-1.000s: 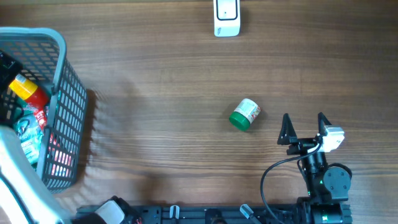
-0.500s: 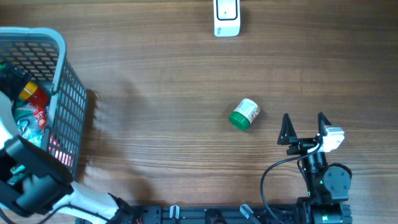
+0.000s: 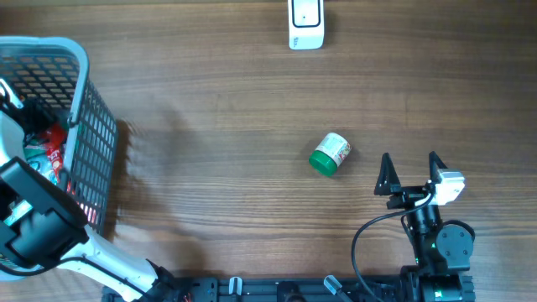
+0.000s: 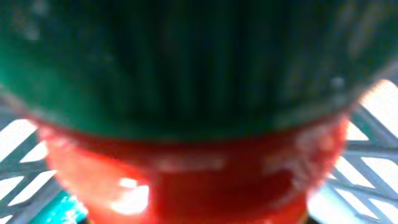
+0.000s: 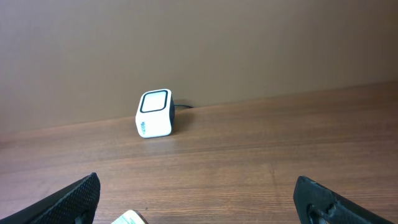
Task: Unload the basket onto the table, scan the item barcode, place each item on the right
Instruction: 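Grasp the red sauce bottle with the left gripper and lift it, then set the red sauce bottle upright beside the jar, release, withdraw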
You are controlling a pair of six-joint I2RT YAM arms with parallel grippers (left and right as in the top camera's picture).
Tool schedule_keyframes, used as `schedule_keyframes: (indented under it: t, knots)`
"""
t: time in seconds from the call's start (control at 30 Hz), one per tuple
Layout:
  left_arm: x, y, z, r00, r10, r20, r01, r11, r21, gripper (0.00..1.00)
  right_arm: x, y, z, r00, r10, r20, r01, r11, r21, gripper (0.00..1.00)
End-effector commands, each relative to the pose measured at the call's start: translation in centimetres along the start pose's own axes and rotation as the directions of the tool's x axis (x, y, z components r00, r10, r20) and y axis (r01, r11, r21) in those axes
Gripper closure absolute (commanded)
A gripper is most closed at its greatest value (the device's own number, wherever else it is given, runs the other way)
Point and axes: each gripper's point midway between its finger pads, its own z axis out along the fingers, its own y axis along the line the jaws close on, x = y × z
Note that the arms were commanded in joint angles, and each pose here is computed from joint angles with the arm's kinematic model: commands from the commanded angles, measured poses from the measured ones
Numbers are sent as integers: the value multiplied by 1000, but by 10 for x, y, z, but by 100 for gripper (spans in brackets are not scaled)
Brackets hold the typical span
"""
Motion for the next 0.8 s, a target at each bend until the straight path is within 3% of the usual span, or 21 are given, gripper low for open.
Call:
schedule_keyframes:
  t: [0.0,0.2,0.4,0.57,0.67,0.77]
  knots:
    - [12,3,18,999,5,-41,-5,1000,-2,63,-1,4,0,1000,-18,5,18,1000,-22,0]
    - [-19,0,-31,995,-63,75,63,998,7,67,-1,4,0,1000,-18,5,18,1000,-22,0]
    - [-58,-18,-149,946,-134,294,103,988,120,67,-1,4,0,1000,-18,5,18,1000,-22,0]
    - [-65,-35,-255,869,-204,450,100,965,243,67,-1,4,0,1000,-18,5,18,1000,-22,0]
    - [-52,-78,-320,850,-280,446,25,867,498,67,-1,4,0,1000,-18,5,18,1000,-22,0]
    - [-31,-121,-362,876,-326,355,-10,724,690,69,-1,4,0,1000,-18,5,18,1000,-22,0]
